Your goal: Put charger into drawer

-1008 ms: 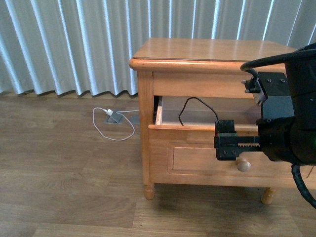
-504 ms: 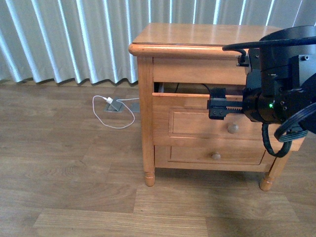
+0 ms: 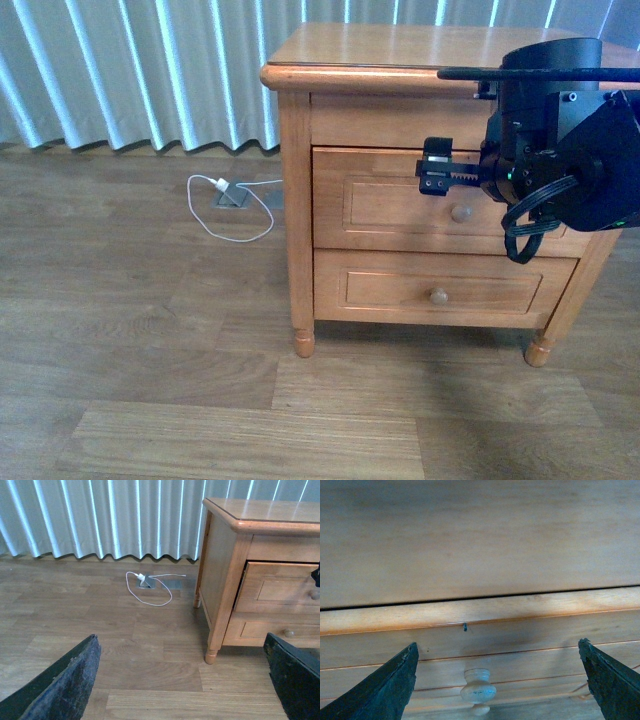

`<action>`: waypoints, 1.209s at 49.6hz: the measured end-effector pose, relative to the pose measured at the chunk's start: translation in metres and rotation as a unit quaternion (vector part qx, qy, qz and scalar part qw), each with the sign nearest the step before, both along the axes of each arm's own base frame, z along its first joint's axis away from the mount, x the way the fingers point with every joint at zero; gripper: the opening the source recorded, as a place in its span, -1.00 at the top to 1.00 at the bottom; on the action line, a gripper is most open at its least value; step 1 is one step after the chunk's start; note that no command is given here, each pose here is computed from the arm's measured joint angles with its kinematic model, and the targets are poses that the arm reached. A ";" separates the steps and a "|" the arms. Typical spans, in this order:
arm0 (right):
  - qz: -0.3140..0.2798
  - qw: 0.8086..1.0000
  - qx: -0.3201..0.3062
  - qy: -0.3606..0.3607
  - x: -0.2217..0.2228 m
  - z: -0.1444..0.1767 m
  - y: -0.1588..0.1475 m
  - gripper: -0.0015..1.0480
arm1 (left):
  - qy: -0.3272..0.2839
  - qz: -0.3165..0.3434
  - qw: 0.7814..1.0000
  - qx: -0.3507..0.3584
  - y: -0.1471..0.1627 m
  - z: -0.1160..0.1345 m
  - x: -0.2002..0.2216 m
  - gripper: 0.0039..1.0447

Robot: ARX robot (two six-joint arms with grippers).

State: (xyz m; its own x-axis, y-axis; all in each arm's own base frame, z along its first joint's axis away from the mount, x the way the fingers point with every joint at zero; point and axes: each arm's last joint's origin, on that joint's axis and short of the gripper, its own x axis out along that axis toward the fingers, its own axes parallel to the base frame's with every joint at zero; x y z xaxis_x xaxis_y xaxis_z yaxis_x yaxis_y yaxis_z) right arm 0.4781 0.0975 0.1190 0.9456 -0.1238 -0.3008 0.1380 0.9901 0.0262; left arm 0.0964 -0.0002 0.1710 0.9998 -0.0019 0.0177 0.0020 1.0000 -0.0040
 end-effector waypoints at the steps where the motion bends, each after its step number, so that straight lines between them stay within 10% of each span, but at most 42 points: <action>1: 0.001 1.000 -0.002 -0.001 0.001 -0.001 0.000 -0.83 | 0.000 0.000 1.000 0.000 0.000 0.000 0.000 -0.89; 27: 0.006 1.000 -0.001 0.003 0.000 0.000 -0.009 -0.83 | 0.000 0.000 1.000 0.000 0.000 0.000 0.000 -0.89; 60: 0.090 0.993 0.070 0.041 -0.184 0.083 -0.064 -0.83 | 0.000 0.000 1.000 0.000 0.000 0.000 0.000 -0.89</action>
State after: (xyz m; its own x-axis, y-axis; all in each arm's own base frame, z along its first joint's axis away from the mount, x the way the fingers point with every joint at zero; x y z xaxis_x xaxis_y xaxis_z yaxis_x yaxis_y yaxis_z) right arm 0.2941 0.0333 0.2022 0.9205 0.0928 -0.3795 -0.0330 0.9864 0.1612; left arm 0.0964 -0.0002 0.1710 0.9998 -0.0019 0.0177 0.0020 1.0000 -0.0040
